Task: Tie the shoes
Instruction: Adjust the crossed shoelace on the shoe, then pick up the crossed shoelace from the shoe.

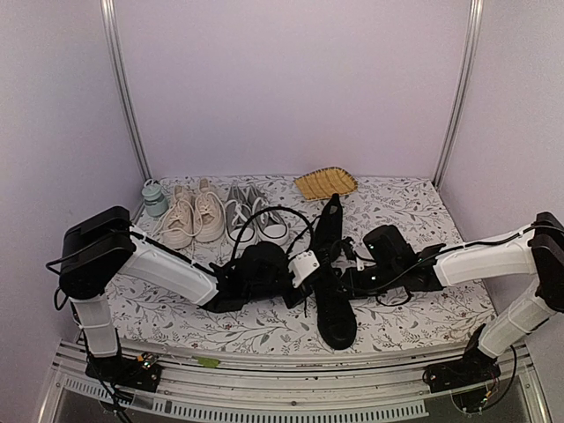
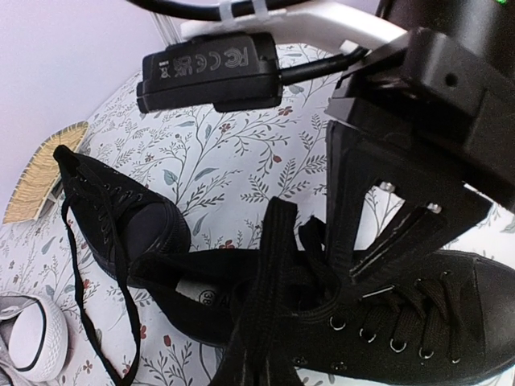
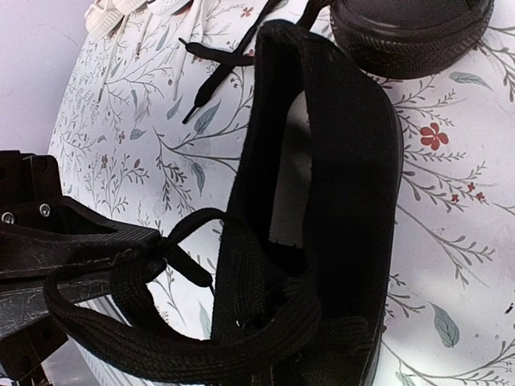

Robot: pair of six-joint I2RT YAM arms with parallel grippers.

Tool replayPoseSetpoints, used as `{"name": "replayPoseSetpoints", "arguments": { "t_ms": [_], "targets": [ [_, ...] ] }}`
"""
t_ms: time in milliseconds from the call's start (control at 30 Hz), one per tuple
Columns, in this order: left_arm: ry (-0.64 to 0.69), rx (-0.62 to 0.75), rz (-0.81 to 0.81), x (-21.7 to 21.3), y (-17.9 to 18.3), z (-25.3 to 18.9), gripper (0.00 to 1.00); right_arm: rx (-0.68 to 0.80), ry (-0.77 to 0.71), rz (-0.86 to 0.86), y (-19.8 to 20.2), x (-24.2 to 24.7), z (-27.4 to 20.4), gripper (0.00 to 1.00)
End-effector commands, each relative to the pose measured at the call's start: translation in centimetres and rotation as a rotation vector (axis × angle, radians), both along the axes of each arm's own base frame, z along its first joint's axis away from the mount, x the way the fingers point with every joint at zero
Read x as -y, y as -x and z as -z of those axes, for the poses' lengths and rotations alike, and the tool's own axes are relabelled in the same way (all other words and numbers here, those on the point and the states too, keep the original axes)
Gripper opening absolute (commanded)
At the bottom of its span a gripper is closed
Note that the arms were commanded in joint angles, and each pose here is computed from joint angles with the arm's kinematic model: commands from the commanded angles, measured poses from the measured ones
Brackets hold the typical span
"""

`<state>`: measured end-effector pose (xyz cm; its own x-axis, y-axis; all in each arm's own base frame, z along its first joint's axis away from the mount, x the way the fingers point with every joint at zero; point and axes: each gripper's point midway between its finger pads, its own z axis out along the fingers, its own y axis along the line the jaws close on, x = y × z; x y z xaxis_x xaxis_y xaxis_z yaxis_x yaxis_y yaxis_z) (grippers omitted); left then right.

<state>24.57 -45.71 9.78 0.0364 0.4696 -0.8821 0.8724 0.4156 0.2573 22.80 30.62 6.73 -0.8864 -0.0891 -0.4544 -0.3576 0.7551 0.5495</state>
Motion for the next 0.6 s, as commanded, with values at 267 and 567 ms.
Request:
{"name": "replayPoseSetpoints", "arguments": {
  "t_ms": [267, 567],
  "targets": [
    [0.026, 0.003, -0.008, 0.1, -0.8, -0.6, 0.00, -0.069, 0.046, -0.095, 3.5, 1.8, -2.0, 0.00],
    [-0.011, -0.029, 0.059, 0.8, 0.1, 0.1, 0.00, -0.273, 0.059, -0.243, 8.7, 2.8, -1.0, 0.00]
  ]
}}
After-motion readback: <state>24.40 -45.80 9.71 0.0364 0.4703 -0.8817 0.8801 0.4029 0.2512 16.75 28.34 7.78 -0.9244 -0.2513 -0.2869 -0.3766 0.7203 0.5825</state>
